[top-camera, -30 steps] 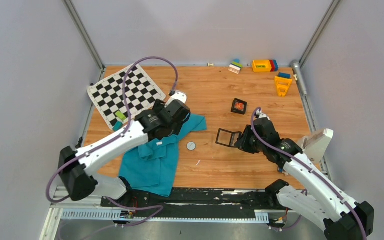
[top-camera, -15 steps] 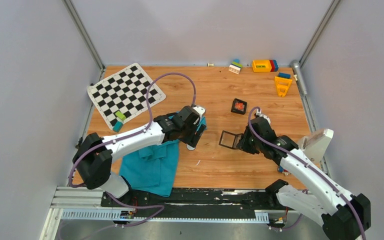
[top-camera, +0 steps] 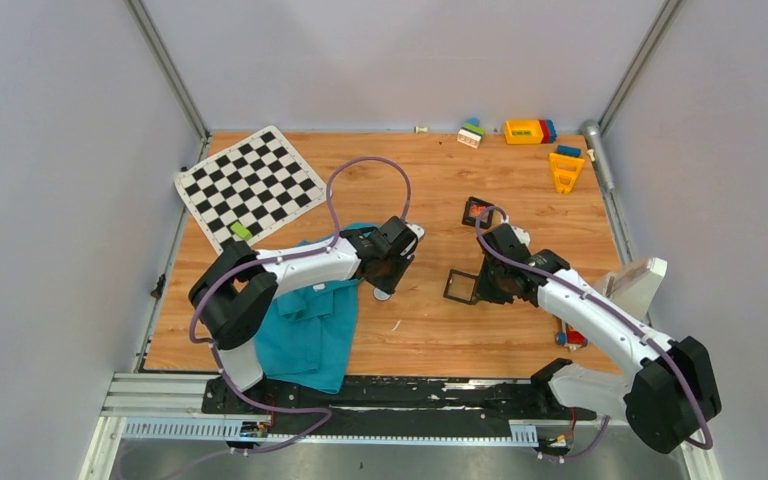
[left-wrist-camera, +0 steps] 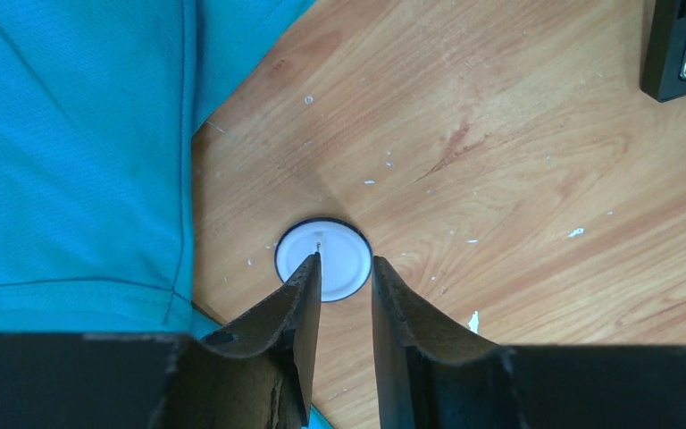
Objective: Remove the brooch from the garment
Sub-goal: Place the brooch box at the center of the board.
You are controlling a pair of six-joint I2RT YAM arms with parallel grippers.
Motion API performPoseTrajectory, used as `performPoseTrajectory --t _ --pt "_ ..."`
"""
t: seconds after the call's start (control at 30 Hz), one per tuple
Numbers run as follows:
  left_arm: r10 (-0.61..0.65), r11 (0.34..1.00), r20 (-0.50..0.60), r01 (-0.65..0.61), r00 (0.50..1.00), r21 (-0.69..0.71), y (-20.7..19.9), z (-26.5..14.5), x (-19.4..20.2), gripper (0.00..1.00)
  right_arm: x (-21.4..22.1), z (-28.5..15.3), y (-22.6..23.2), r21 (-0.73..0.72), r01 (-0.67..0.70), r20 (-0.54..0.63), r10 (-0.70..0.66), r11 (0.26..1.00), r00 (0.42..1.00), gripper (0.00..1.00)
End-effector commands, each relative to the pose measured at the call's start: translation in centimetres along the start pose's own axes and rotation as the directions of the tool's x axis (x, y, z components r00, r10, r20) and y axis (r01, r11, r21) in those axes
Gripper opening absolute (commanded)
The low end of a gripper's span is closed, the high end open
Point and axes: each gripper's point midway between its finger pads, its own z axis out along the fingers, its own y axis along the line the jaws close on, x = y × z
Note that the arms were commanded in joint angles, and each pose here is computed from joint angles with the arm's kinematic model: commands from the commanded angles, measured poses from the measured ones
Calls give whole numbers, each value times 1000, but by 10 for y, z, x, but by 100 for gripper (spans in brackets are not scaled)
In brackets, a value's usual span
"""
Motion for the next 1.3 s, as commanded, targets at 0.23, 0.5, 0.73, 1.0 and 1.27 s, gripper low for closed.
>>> performPoseTrajectory --t 0.23,0.5,0.73,1.0,1.27 --pt "-2 997 10 3 1000 -71 11 7 -9 32 -14 -3 13 -31 27 31 -26 999 999 20" --pt "-24 999 -34 22 999 -49 14 16 2 21 -18 -10 17 -63 39 47 -37 997 998 30" --pt "-32 999 -86 33 996 9 8 18 15 0 -19 -18 25 -109 49 50 -44 993 998 30" --pt "-28 997 -67 32 997 72 0 -4 13 0 -16 -46 43 -267 105 76 -88 958 993 37" --pt "-35 985 0 34 999 168 -13 -31 4 0 -12 -69 57 -391 136 90 -109 910 990 41"
